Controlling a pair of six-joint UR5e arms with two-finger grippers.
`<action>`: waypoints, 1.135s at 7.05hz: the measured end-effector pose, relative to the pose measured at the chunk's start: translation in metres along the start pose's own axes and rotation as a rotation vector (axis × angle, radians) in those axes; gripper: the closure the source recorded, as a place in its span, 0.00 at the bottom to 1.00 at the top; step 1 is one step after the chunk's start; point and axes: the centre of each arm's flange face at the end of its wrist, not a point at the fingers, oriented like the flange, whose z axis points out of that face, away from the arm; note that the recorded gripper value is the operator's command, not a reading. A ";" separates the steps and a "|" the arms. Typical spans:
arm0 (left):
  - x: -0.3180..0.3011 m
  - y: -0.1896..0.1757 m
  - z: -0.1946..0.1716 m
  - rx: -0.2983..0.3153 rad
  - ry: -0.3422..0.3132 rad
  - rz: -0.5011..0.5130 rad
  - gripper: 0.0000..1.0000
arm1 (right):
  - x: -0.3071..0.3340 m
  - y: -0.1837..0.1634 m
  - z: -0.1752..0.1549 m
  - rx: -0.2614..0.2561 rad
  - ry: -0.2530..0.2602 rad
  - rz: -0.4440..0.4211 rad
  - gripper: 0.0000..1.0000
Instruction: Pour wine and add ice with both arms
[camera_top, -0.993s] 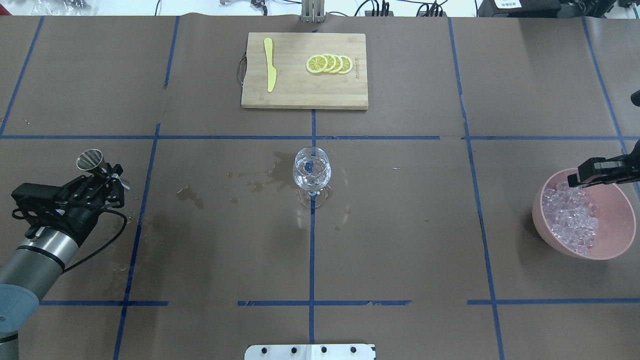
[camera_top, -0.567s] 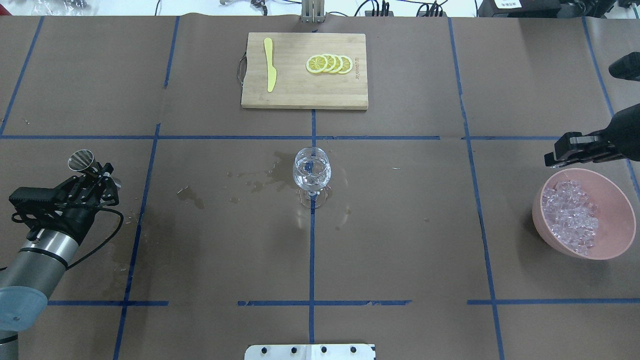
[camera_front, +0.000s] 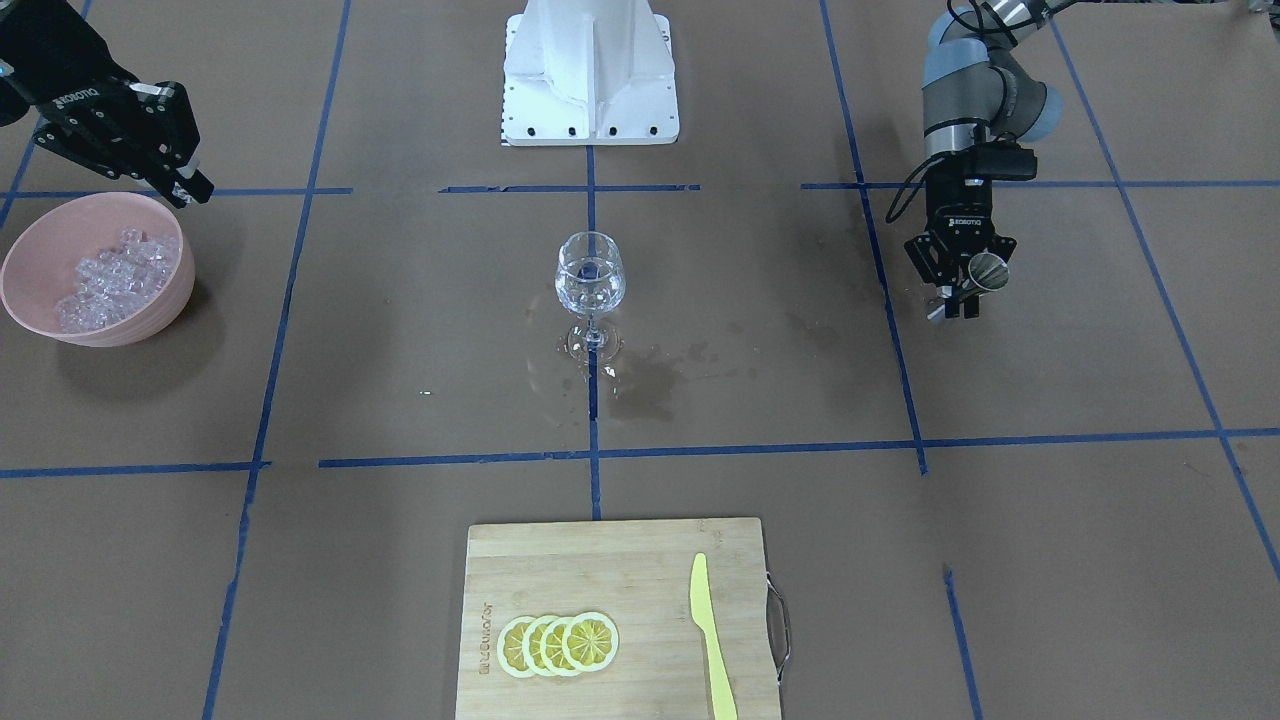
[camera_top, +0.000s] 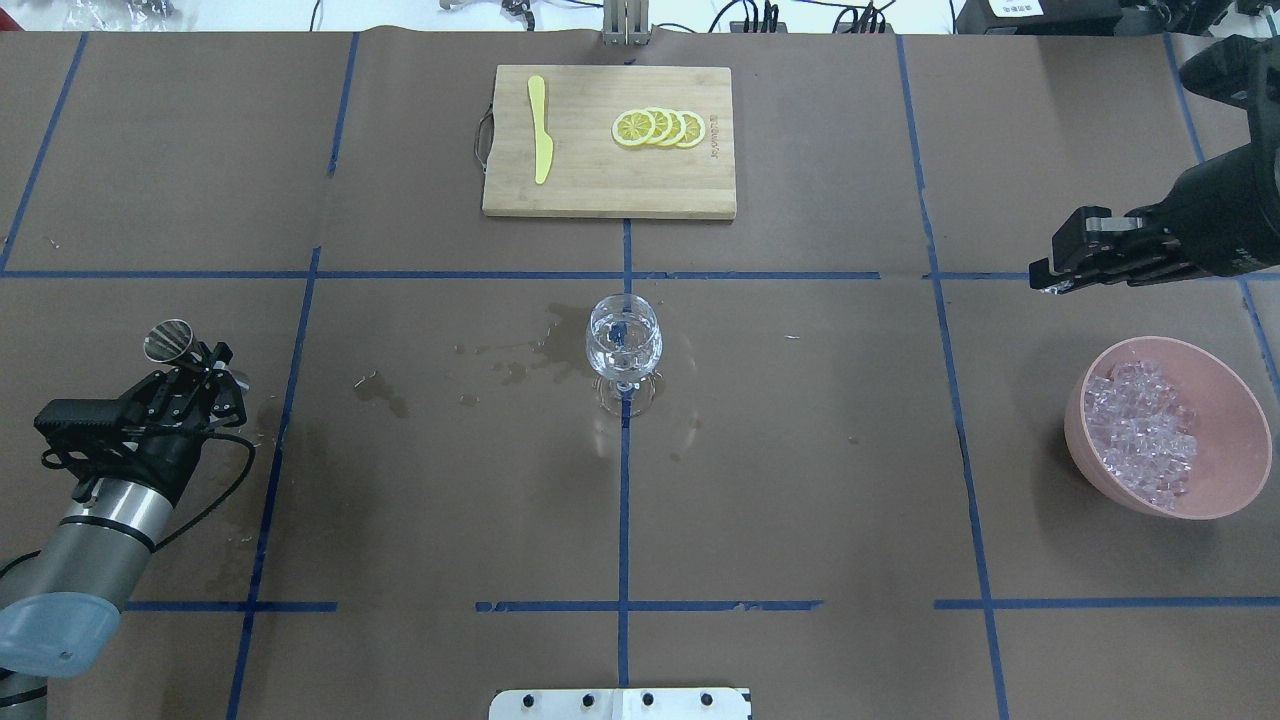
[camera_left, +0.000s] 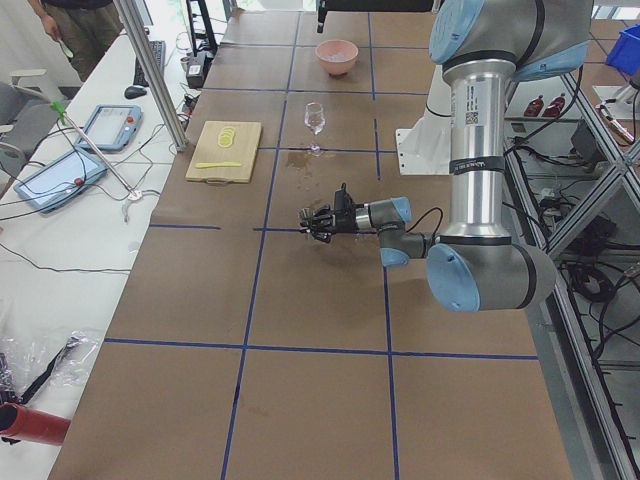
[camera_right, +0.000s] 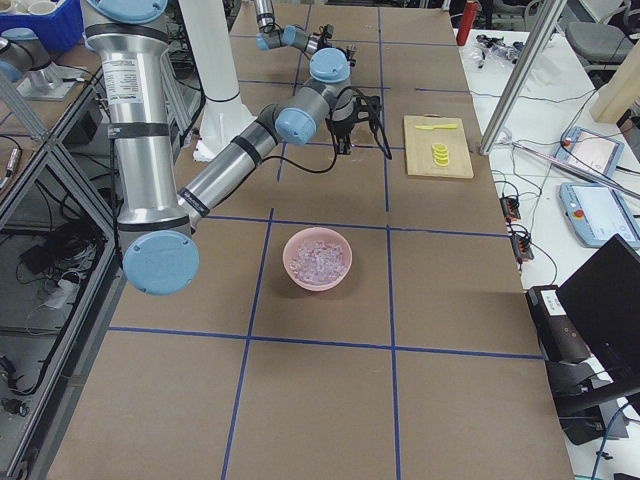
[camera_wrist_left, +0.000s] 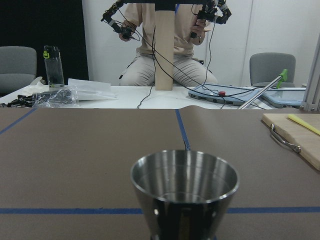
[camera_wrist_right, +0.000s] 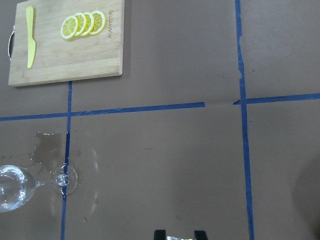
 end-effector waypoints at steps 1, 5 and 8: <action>0.004 0.004 -0.003 0.004 0.003 -0.006 1.00 | -0.006 0.000 -0.002 0.002 -0.012 -0.003 1.00; 0.015 0.009 -0.008 0.061 0.000 -0.019 1.00 | -0.031 -0.004 -0.012 0.021 -0.055 0.017 1.00; 0.017 0.025 0.000 0.069 -0.012 0.000 0.97 | -0.037 -0.001 -0.013 0.022 -0.065 0.016 1.00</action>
